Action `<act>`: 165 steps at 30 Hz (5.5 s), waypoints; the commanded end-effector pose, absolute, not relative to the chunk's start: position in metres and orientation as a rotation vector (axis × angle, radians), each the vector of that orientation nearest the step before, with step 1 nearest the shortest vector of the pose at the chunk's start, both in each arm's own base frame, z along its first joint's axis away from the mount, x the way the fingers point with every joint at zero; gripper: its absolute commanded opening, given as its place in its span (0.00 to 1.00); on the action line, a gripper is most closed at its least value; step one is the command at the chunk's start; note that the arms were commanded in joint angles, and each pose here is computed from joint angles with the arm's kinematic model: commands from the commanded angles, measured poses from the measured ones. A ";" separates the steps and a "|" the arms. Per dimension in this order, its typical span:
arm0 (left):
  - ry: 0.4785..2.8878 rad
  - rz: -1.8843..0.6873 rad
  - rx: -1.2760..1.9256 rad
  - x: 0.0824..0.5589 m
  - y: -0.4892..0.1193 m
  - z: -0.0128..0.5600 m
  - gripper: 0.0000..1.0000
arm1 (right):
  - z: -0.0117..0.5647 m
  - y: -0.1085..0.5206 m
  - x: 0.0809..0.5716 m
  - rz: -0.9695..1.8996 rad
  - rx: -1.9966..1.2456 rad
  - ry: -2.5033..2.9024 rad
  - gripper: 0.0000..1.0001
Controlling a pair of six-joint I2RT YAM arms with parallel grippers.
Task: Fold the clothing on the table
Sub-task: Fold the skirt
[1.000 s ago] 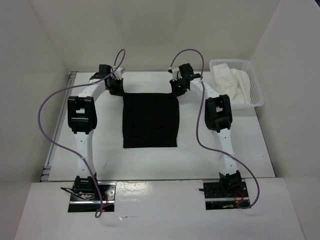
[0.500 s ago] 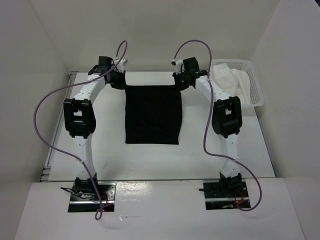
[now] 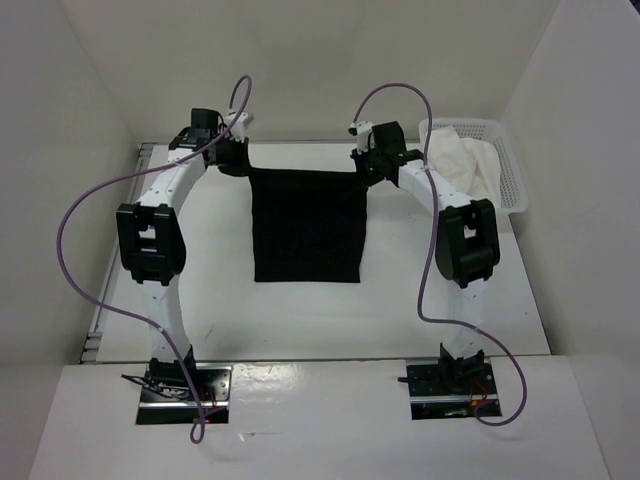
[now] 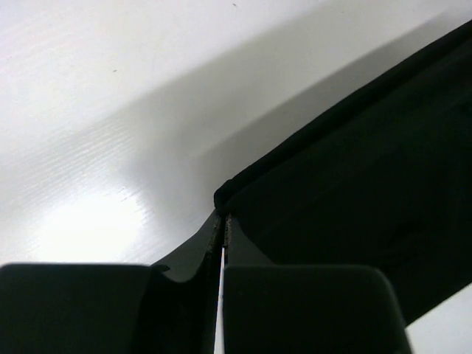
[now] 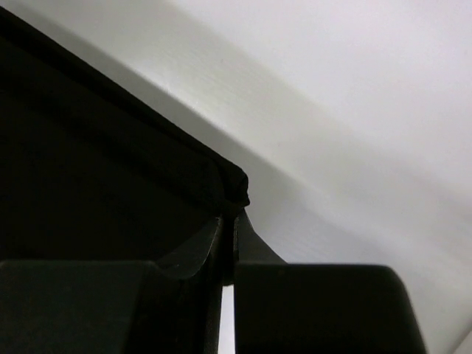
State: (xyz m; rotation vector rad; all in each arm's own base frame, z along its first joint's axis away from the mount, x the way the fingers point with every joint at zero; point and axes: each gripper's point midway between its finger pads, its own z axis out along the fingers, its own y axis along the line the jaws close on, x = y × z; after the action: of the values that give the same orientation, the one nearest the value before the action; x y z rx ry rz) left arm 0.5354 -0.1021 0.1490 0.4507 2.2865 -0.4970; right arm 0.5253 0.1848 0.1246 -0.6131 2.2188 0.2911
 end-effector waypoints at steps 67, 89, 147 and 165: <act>2.284 -0.451 0.881 0.341 -0.104 0.143 0.56 | 0.120 0.189 0.297 0.276 -1.500 2.181 0.55; 2.377 -0.119 0.351 0.359 -0.056 0.182 0.96 | 0.083 0.237 0.366 0.336 -1.327 2.211 0.62; 2.326 -0.212 0.329 0.347 -0.067 0.186 1.00 | 0.068 0.314 0.278 0.635 -1.776 2.155 0.62; 2.314 -0.233 0.337 0.345 -0.070 0.190 1.00 | 0.083 0.345 0.210 0.834 -1.953 2.054 0.60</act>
State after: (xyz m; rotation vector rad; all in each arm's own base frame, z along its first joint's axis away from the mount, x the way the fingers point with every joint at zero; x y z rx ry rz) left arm 0.3441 -0.0660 0.1790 0.3334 2.3644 -0.2052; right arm 0.2337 0.3299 0.0675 -1.8755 2.1307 0.7573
